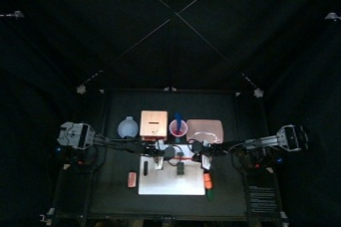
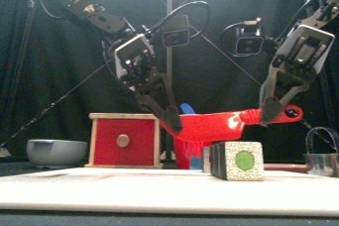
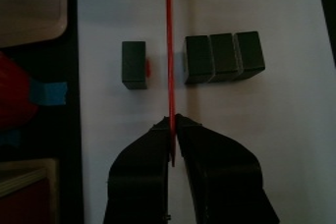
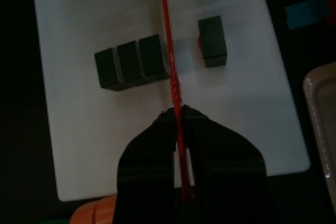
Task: Place sushi on board then cut the sushi with the knife then place the pieces on the plate
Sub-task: Cut the sushi into 4 pieces
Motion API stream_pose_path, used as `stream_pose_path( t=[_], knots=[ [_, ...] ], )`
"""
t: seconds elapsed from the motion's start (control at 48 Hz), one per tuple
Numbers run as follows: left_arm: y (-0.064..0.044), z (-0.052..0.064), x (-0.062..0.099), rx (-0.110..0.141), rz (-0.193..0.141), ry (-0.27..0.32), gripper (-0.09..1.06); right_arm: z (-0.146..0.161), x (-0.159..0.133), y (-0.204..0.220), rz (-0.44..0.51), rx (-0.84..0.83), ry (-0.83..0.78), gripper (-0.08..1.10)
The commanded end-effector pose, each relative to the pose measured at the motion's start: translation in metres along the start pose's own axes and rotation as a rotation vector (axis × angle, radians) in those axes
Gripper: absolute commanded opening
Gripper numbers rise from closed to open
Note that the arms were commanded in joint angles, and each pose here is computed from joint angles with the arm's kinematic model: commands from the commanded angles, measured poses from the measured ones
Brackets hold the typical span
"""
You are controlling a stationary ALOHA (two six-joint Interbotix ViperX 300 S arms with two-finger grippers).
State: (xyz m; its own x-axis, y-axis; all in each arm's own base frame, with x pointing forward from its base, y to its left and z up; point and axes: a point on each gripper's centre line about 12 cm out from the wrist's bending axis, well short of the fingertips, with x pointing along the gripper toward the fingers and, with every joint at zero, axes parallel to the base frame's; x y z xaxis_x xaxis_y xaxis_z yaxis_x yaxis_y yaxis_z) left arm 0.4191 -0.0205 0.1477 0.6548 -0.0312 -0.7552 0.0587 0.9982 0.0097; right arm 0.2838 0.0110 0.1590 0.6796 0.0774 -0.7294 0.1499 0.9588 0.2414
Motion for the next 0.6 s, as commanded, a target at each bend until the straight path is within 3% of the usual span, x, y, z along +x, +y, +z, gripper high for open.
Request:
stream_pose_path(
  t=[0.021,0.229,0.604],
  knots=[
    [-0.010,0.016,-0.013,0.021,-0.015,-0.045,0.50,0.010,-0.011,0.013,0.041,-0.008,-0.045,0.40],
    [-0.026,0.015,-0.009,0.038,-0.042,-0.037,0.50,0.005,-0.011,0.025,0.074,-0.008,-0.032,0.40],
    [-0.034,0.017,0.001,0.008,-0.061,-0.027,0.50,-0.003,-0.007,0.027,0.079,0.011,-0.006,0.40]
  ],
)
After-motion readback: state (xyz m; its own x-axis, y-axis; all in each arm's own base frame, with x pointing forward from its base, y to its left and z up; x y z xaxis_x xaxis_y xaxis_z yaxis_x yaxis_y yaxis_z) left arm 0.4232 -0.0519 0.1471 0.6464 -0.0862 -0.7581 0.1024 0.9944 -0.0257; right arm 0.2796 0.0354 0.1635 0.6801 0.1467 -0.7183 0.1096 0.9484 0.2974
